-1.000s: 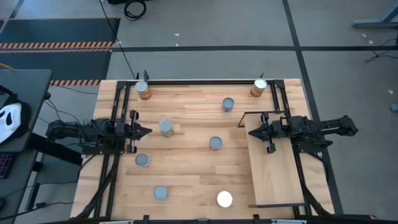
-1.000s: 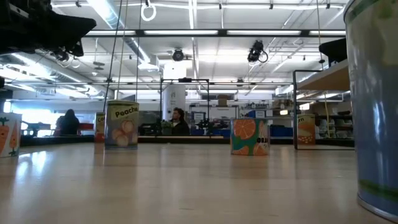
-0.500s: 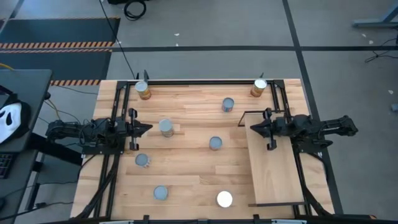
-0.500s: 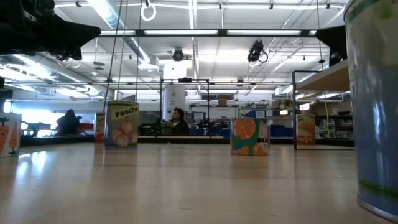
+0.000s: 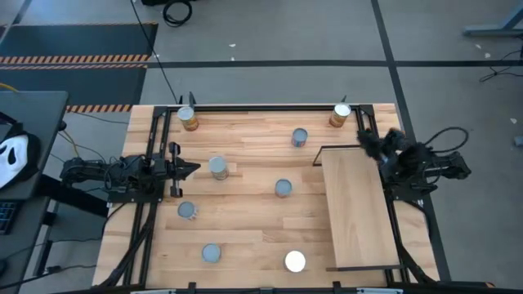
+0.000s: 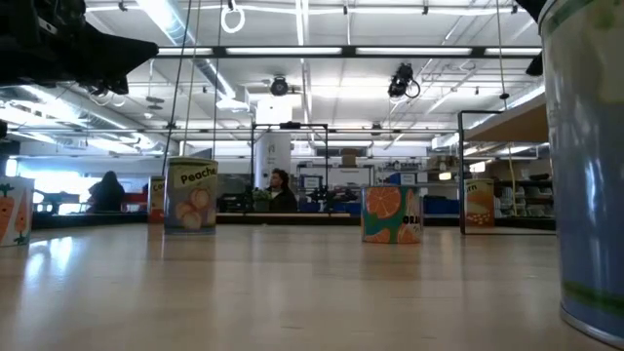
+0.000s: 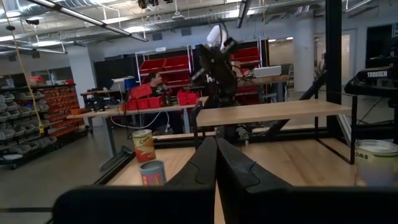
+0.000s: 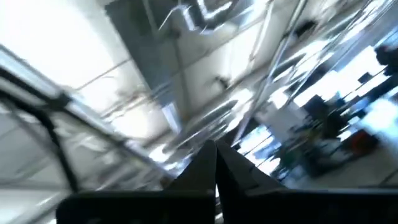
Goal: Pick and place cans onto a shelf
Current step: Put the large right canned corn on the shelf
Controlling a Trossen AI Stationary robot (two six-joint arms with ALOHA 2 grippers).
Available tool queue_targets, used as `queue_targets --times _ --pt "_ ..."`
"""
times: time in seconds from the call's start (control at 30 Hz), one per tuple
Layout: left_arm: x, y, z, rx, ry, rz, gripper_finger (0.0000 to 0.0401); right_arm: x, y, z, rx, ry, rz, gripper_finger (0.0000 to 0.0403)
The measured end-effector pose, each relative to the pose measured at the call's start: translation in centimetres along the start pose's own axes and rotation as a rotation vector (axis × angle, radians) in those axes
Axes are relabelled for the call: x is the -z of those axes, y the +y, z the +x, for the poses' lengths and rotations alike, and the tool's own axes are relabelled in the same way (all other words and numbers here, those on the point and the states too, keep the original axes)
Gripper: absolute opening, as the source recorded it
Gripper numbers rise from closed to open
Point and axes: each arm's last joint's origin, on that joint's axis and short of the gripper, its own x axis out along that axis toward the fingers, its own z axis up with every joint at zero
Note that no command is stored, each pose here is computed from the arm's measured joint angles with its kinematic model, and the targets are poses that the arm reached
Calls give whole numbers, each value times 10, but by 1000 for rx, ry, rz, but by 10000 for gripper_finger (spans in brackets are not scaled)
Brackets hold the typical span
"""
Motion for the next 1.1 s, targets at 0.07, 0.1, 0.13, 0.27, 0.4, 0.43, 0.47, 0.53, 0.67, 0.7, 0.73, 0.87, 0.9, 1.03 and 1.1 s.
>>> queue_targets --times 0.07,0.1,0.13,0.27,0.4,0.43,0.47,0.53,0.67,0.7,0.73,0.87,0.9,1.03,1.1 --pt "0 0 0 0 0 0 9 -12 5 8 118 -12 -94 4" --pt "0 0 0 0 0 0 9 -17 8 13 188 -12 -134 5" --pt "0 0 0 0 0 0 9 -23 11 18 253 -6 -180 5" --pt "0 0 0 0 0 0 9 -39 26 42 452 46 -376 5" --pt "0 0 0 0 0 0 9 -40 35 72 711 34 -488 5" --pt "0 0 0 0 0 0 9 -37 35 79 775 27 -512 5" --pt "0 0 0 0 0 0 9 -33 35 87 830 23 -537 5" --pt "0 0 0 0 0 0 9 -26 33 103 902 5 -552 9" --pt "0 0 0 0 0 1 9 -8 21 140 974 15 -604 35" --pt "0 0 0 0 0 1 9 -3 15 149 985 29 -614 46" --pt "0 0 0 0 0 1 9 0 7 158 994 44 -612 59" --pt "0 0 0 0 0 1 9 1 -28 189 1061 189 -586 120" --pt "0 0 0 0 0 1 9 -1 -38 193 1093 245 -567 136" --pt "0 0 0 0 0 1 9 -13 -71 202 1226 445 -481 207" --pt "0 0 0 0 0 1 9 -19 -80 204 1270 511 -482 243"
